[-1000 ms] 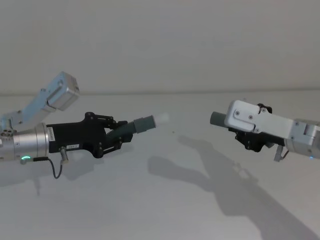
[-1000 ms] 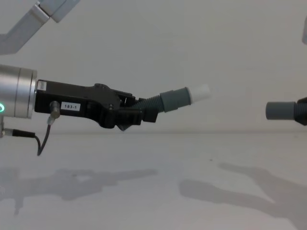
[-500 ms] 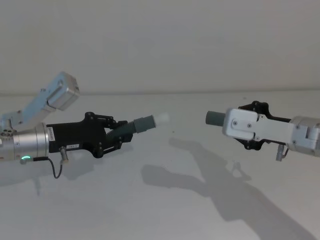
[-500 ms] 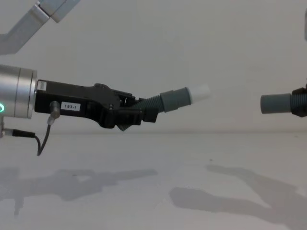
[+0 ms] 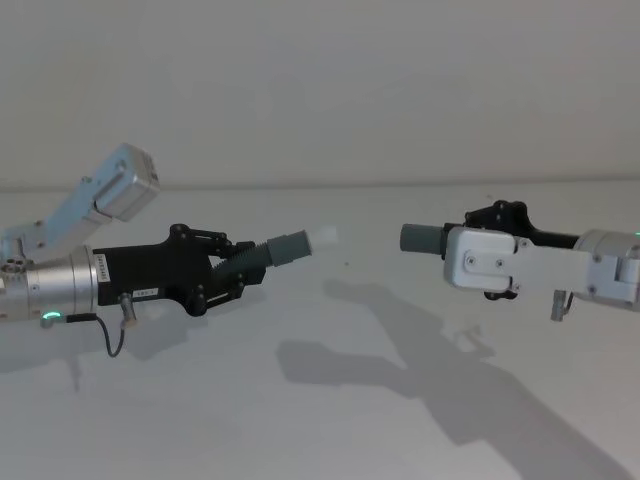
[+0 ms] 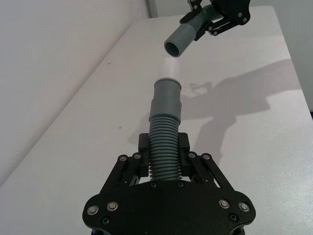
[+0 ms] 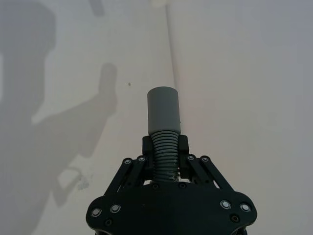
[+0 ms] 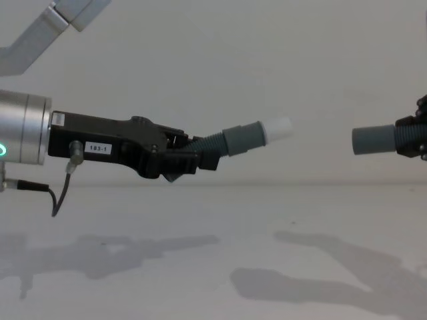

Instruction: Use both hands to pick up one end of the pipe from the table, align the ends, and insert them.

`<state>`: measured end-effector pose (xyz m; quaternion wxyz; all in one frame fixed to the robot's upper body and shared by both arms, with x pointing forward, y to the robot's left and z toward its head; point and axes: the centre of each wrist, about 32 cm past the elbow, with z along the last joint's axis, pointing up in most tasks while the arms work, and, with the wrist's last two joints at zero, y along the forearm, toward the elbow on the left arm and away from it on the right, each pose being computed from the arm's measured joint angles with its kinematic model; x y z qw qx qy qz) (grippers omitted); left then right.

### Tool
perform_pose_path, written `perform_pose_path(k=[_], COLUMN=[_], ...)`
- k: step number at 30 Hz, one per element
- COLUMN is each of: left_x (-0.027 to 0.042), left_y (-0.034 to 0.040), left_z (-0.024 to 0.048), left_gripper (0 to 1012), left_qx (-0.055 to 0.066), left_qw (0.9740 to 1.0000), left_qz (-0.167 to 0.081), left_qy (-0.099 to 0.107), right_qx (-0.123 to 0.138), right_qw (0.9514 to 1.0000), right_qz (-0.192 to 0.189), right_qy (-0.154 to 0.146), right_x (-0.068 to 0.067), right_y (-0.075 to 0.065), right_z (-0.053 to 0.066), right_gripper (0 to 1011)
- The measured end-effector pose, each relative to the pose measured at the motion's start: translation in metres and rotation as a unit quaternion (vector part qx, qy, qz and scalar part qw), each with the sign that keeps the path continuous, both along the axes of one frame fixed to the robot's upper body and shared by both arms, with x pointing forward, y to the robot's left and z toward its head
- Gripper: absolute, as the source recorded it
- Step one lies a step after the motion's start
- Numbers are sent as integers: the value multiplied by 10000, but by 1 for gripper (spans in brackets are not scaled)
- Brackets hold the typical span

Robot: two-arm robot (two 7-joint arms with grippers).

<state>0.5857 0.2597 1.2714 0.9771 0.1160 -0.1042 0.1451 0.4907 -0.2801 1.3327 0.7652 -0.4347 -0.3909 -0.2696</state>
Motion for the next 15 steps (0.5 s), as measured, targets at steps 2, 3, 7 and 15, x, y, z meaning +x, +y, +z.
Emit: perform_pose_path(k=[2, 3, 7, 15], left_x=[0, 0, 0, 0], left_y=[0, 0, 0, 0], left_z=[0, 0, 0, 0], left_gripper=[306, 306, 306, 306], left_qx=[0, 0, 0, 0], left_qw=[10000, 10000, 10000, 10000], left_qz=[0, 0, 0, 0], left_qy=[-1, 0, 0, 0], right_qx=[-18, -23, -48, -70], right_qw=[10000, 10000, 9998, 9993], right_qz=[66, 94, 193, 379], right_qy=[-4, -5, -7, -14], right_x=[2, 2, 5, 9], right_y=[-5, -6, -11, -5], right_z=[11, 14, 35, 80], right_gripper=[255, 253, 253, 255])
